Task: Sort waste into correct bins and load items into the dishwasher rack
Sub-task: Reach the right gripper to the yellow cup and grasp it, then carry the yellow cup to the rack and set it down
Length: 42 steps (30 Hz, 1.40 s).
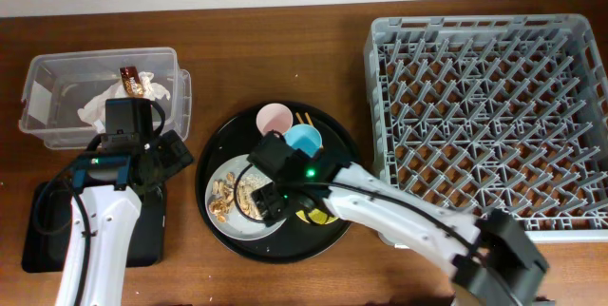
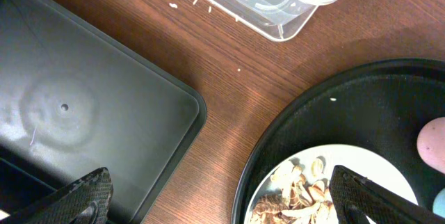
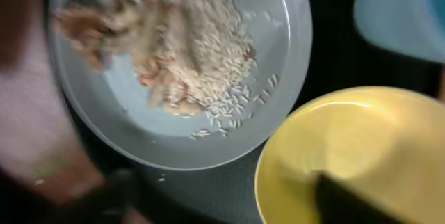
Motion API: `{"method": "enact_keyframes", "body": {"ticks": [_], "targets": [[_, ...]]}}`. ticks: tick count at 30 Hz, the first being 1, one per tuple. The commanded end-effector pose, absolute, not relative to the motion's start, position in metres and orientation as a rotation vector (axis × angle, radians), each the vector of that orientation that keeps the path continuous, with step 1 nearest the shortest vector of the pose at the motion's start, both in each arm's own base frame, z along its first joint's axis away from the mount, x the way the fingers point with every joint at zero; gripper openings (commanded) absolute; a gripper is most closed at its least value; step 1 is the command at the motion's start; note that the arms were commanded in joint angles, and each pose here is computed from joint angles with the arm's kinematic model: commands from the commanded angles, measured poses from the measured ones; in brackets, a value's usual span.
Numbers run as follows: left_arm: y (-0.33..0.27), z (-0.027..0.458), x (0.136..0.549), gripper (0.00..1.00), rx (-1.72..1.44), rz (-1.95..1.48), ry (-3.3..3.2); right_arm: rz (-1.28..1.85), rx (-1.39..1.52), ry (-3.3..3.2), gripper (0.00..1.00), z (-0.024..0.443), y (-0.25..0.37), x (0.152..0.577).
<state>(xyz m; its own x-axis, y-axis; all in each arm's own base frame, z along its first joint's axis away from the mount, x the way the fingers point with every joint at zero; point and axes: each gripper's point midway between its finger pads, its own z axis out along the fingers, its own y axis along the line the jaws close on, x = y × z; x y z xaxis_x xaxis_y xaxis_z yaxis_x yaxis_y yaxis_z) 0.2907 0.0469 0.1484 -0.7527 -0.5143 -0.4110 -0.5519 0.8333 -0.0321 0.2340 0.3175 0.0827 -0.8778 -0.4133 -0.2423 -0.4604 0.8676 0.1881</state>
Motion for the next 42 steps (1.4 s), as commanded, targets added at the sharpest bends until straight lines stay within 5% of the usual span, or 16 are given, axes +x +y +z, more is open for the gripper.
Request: {"method": "enact_keyframes", "body": {"ticks": [1,16,22,30,33,37,42], "targets": [[0.050,0.150,0.291,0.99,-0.815,0.137,2.590,0.343,-0.432,2.920,0.34,0.074,0.317,0.239],[0.050,0.150,0.291,0.99,-0.815,0.137,2.590,0.159,-0.315,2.969,0.40,0.032,0.291,0.225],[0.050,0.150,0.291,0.99,-0.815,0.137,2.590,0.156,-0.318,2.982,0.04,0.038,0.291,0.224],[0.050,0.150,0.291,0.99,-0.815,0.137,2.590,0.366,-0.322,2.781,0.04,0.176,0.284,0.239],[0.050,0.150,0.291,0.99,-0.815,0.137,2.590,0.422,-0.120,2.576,0.04,0.258,0.183,0.284],[0.050,0.150,0.291,0.99,-0.815,0.137,2.591,0.762,-0.071,2.490,0.04,0.270,0.086,0.328],[0.050,0.150,0.291,0.99,-0.815,0.137,2.590,1.613,0.029,2.096,0.04,0.256,0.036,0.382]]}}
